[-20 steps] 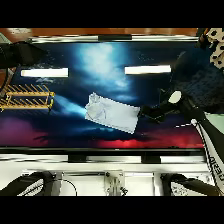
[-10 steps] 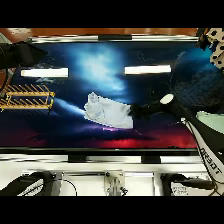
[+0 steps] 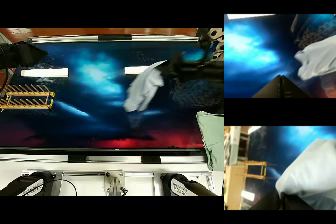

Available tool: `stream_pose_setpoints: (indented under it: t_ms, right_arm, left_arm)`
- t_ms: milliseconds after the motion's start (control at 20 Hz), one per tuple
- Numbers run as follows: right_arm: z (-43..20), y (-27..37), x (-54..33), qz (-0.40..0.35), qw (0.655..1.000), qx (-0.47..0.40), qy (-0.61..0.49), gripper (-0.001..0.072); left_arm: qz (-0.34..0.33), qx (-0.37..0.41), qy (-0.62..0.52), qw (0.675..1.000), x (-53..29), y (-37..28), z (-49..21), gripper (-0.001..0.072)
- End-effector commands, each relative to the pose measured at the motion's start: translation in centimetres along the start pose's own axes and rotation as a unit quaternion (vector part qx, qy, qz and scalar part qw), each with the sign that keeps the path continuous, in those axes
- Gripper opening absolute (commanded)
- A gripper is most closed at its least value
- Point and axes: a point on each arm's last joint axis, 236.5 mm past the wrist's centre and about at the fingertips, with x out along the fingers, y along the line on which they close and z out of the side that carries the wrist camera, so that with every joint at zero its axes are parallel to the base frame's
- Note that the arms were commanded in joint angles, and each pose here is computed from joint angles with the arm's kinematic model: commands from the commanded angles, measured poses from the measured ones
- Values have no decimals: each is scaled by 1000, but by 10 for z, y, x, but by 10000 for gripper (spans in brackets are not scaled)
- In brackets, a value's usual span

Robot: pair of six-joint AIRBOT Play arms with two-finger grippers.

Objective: Fold the shirts.

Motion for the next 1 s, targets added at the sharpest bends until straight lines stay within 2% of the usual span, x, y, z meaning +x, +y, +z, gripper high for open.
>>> stream_pose_setpoints:
  t_ms: [0,250,450,700,950]
  right_arm:
    - [14,-23,-71,-79,997,14,-22,66]
    - [37,-89,-123,-176,981,36,-73,66]
    - [41,-146,-136,-253,964,45,-68,66]
    - [70,-160,-119,-222,968,58,-103,66]
    - [114,-154,-144,-246,952,-20,-181,66]
  left_arm:
    - [-3,0,15,1000,0,-2,-7,31]
    - [-6,0,25,1000,-1,-3,-12,31]
    - [-6,-3,27,1000,0,-2,-13,31]
    - [1,-18,43,999,9,6,-23,31]
    - [2,-38,67,997,18,13,-42,31]
